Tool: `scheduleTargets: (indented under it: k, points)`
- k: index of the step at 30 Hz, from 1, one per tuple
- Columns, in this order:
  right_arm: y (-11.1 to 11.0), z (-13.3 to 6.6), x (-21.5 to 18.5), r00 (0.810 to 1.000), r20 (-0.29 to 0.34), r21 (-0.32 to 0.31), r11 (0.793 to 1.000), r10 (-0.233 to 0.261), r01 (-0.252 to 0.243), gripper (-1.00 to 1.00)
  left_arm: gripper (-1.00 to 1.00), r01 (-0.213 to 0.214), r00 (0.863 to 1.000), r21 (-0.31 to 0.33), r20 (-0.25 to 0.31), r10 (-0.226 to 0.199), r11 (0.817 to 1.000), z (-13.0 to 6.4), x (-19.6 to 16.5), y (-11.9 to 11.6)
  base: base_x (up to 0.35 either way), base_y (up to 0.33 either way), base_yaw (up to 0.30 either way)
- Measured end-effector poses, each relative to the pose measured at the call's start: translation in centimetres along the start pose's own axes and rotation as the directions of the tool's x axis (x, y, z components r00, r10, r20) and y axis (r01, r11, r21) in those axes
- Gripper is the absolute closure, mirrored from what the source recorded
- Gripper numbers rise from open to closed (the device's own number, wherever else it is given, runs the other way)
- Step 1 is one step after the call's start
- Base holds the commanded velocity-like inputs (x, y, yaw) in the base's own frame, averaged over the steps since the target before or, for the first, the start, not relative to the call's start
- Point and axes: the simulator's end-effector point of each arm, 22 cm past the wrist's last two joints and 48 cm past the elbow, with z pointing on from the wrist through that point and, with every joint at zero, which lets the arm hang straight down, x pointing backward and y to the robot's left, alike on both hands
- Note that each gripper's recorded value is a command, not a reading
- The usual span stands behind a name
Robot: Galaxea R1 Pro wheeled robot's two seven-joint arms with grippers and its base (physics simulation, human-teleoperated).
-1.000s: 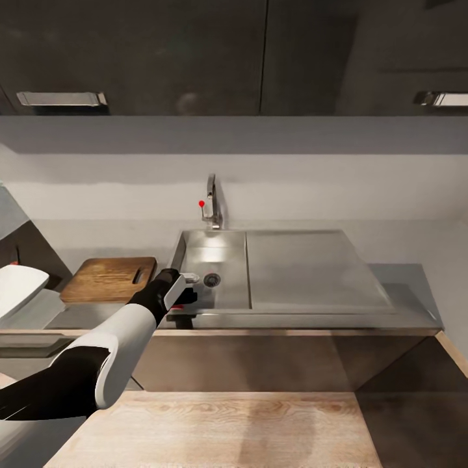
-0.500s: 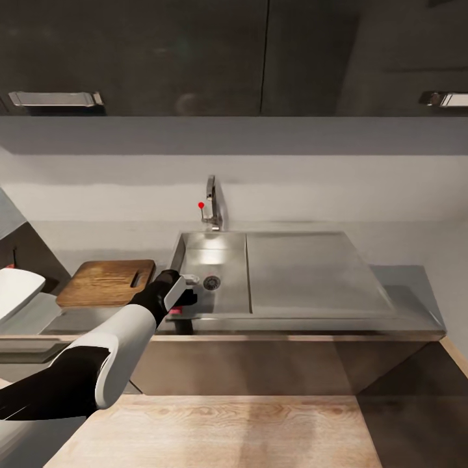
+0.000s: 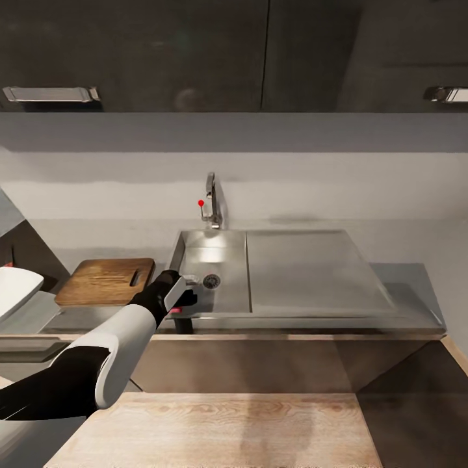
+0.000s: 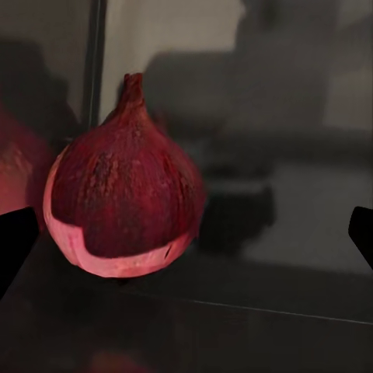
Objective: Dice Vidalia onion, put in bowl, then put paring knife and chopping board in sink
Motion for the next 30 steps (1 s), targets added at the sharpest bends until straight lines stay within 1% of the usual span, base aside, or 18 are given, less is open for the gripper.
scheduleTargets:
  k: [16, 30]
  points:
    - [0.0, 0.0, 0.8, 1.0, -0.019, -0.001, 1.0, 0.004, -0.004, -1.0, -1.0, -0.002, 1.0, -0.002, -0.016, 0.002, 1.0, 1.0, 0.6, 0.0, 0.0, 0.0, 0.0]
    - [0.0, 0.0, 0.8, 1.0, -0.021, -0.001, 1.0, 0.005, -0.005, -1.0, -1.0, -0.002, 1.0, -0.005, -0.018, 0.002, 1.0, 1.2, 0.7, 0.1, 0.0, 0.0, 0.0]
